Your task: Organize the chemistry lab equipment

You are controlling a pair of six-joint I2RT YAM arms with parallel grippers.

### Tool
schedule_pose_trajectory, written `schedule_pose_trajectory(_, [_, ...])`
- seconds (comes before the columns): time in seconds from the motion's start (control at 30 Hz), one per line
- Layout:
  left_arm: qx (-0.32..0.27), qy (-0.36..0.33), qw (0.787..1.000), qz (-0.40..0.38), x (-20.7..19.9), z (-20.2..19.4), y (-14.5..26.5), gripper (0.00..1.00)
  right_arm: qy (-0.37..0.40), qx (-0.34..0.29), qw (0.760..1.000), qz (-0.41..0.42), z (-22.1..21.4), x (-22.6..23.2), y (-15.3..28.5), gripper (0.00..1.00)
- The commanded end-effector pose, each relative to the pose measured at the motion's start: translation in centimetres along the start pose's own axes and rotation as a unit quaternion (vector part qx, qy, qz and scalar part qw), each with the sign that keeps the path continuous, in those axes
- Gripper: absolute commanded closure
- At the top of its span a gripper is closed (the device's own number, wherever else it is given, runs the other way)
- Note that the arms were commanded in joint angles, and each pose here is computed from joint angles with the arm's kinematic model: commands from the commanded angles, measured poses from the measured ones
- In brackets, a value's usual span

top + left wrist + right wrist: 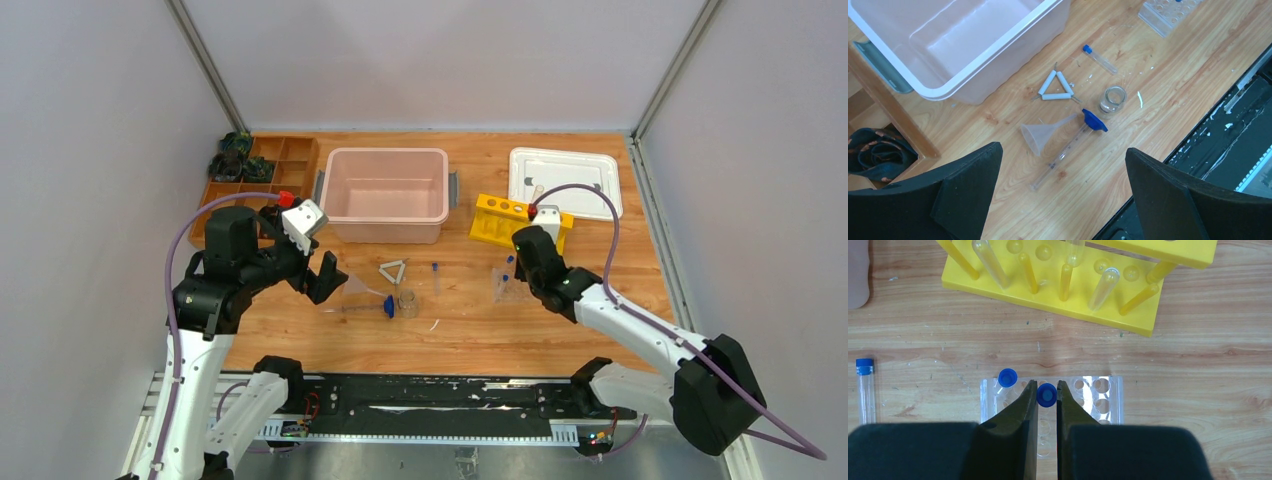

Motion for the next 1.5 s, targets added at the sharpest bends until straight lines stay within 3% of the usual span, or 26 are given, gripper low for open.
schedule_pose_trajectory(0.0, [-0.007,-0.01,1.0,0.004,0.0,0.3,0.3,0.0,0.005,0.021,0.999,-0.023,-1.4,-1.4,0.0,1.0])
schedule_pose_trajectory(0.7, [-0.006,-0.009,1.0,0.005,0.0,0.3,0.3,0.0,-0.011,0.009,1.0,-0.007,-1.5,-2.1,1.1,1.0])
schedule_pose_trajectory(0.93, [-0.007,-0.009,1.0,0.006,0.0,0.4,0.3,0.0,-0.023,0.013,0.999,0.039,-2.0,-1.5,1.0,1.0])
schedule_pose_trajectory(1.47, [-0.009,-0.013,1.0,0.009,0.1,0.6,0.4,0.0,-0.002,0.035,0.999,0.031,-2.6,-1.1,0.0,1.0])
Point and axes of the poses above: each gripper's point midway between its finger pads, its own y axis back along the fingers, its own x axis along the line the jaws close on, z = x × y, the point moved 9 cm from there along y, back along the fingers, and after that the axes turned 13 degrees about -y, right-handed, at the moved point
